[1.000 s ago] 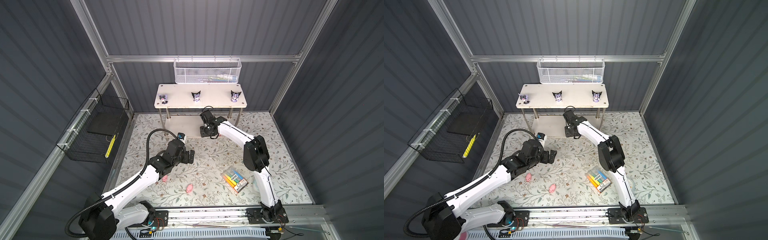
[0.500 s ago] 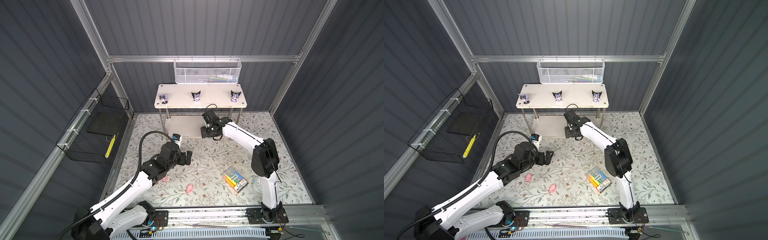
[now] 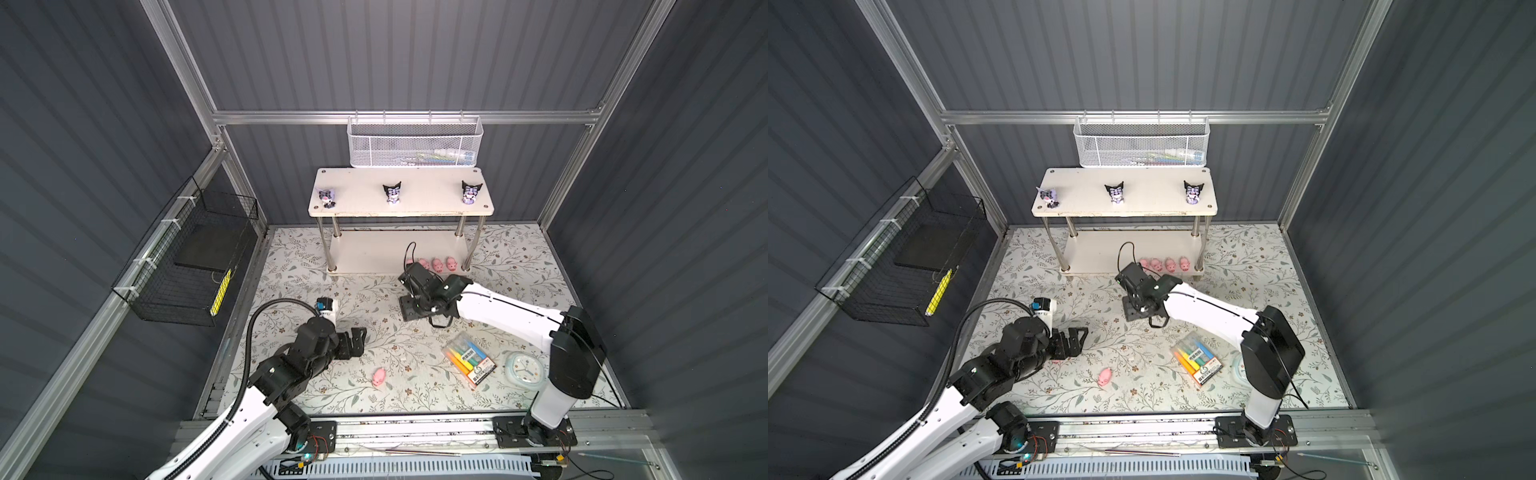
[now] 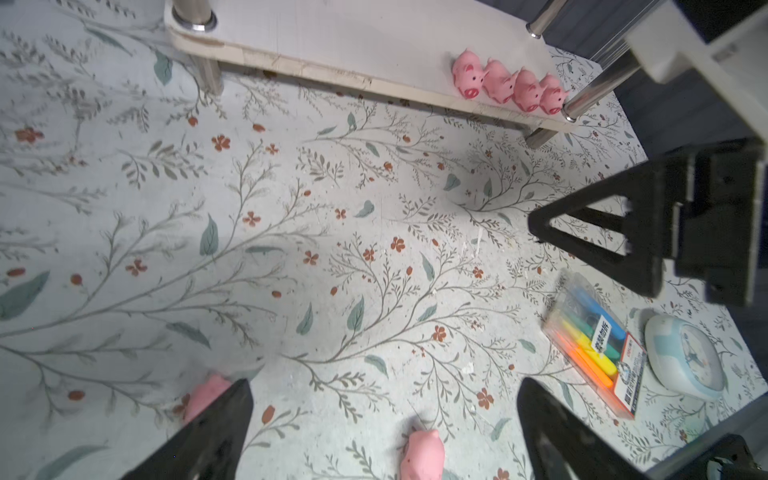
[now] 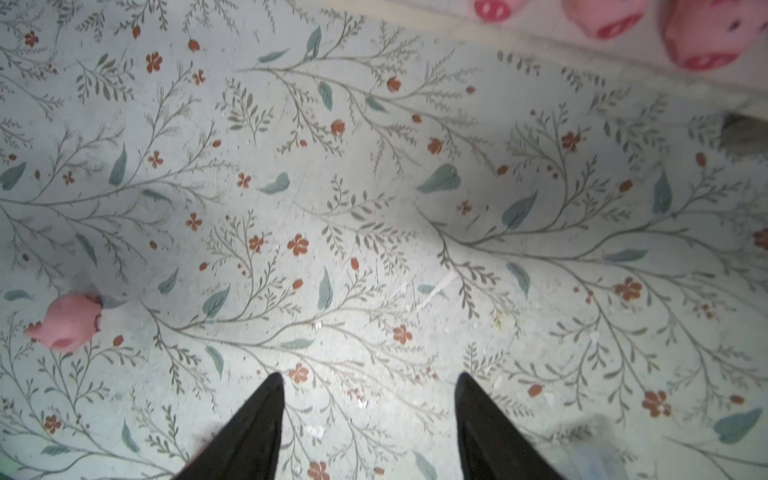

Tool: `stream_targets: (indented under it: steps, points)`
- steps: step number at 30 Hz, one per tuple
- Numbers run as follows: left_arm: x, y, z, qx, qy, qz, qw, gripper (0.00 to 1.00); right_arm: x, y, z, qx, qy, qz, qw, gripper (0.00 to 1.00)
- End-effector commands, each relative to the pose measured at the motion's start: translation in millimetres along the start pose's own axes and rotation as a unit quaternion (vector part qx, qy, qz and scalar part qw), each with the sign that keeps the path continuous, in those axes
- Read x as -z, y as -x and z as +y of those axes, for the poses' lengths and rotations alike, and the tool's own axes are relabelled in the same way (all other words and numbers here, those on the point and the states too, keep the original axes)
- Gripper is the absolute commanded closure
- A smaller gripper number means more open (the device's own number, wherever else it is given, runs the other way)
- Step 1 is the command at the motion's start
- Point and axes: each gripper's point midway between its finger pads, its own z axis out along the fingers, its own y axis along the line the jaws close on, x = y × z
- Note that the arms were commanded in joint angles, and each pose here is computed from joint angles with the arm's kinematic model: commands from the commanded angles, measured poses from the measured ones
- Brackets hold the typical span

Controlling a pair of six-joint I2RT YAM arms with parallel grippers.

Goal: Place and organize the plastic toys onto the shelf
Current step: 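Move the open right gripper to a pig near the table front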

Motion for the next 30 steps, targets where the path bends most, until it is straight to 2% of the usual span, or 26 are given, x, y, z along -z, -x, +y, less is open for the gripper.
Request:
stream_targets:
  steps: [1, 7, 13, 21, 30]
  points:
    - [1, -33, 14, 0.047, 0.003, 0.040, 0.998, 0.03, 11, -19, 8, -0.020, -0.007, -0.013, 1.000, 0.34]
    - [5, -51, 25, 0.081, 0.004, 0.042, 0.996, 0.02, 17, -68, 38, -0.037, 0.021, -0.005, 0.999, 0.33]
    - [2, -56, 41, 0.101, 0.041, 0.040, 0.993, 0.02, 8, -97, 77, -0.037, 0.043, 0.008, 0.998, 0.32]
    - [4, -51, 55, 0.117, 0.080, 0.019, 0.990, 0.01, -13, -117, 121, -0.047, 0.082, 0.040, 0.995, 0.32]
    - [5, -50, 60, 0.123, 0.095, 0.013, 0.988, 0.00, -27, -126, 133, -0.037, 0.082, 0.059, 0.994, 0.33]
